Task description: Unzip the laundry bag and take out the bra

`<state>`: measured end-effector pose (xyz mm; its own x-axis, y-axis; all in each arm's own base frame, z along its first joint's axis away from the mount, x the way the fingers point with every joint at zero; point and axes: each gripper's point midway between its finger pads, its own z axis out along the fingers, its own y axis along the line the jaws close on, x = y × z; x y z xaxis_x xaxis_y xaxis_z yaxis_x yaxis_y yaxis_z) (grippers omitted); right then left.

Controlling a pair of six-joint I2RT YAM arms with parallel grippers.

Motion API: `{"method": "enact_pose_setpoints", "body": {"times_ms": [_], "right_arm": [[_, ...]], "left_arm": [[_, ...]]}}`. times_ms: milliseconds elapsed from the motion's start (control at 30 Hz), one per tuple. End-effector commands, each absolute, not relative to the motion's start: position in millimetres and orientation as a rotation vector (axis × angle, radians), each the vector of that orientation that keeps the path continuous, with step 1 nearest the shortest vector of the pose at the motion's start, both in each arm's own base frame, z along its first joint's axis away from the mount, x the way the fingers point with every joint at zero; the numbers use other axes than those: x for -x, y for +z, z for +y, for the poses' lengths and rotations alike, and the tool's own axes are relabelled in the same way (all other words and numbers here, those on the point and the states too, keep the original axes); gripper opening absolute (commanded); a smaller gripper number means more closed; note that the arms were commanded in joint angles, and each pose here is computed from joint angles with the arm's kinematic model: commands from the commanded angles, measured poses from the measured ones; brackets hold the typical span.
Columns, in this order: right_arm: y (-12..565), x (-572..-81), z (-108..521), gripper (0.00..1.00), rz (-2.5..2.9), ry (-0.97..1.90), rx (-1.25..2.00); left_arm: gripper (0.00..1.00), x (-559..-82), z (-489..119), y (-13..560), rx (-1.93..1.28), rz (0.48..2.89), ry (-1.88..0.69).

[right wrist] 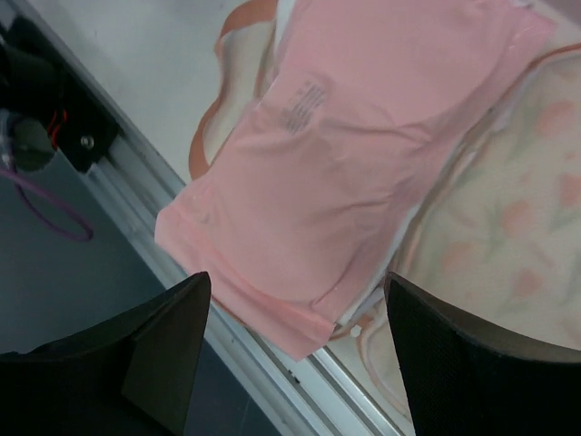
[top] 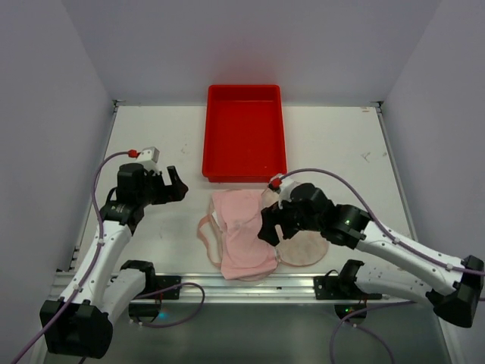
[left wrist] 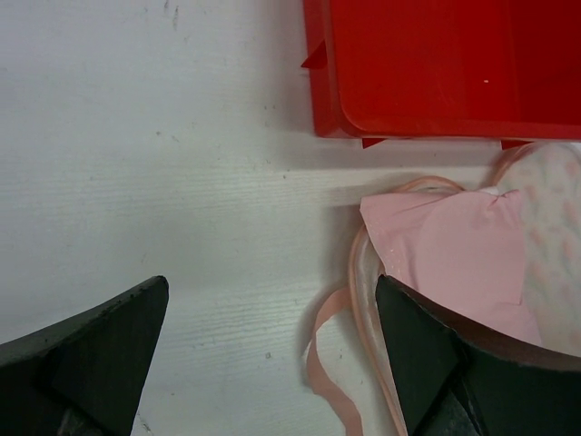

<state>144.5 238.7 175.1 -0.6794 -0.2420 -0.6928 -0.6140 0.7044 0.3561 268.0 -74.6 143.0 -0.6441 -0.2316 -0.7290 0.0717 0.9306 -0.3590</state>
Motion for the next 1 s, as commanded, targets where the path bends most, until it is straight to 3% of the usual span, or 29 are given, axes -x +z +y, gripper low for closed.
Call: {"method": "enact_pose_setpoints", "body": {"times_ms": [0, 333, 967], "right_arm": [[162.6, -125.6, 267.3, 0.79, 2.240, 0.791, 0.901], [110.3, -62.9, 323.6, 0.80, 2.213, 0.572, 1.362], [72.5, -53.2, 354.0, 0.89, 2.162, 0.258, 1.541]], "left_arm": [[1.00, -269.9, -67.2, 146.0, 0.129, 2.209, -0.408], [1.00, -269.4, -62.0, 141.5, 0.161, 2.223, -0.383], [1.00, -269.8, -63.0, 140.3, 0.158, 2.228, -0.391]]}}
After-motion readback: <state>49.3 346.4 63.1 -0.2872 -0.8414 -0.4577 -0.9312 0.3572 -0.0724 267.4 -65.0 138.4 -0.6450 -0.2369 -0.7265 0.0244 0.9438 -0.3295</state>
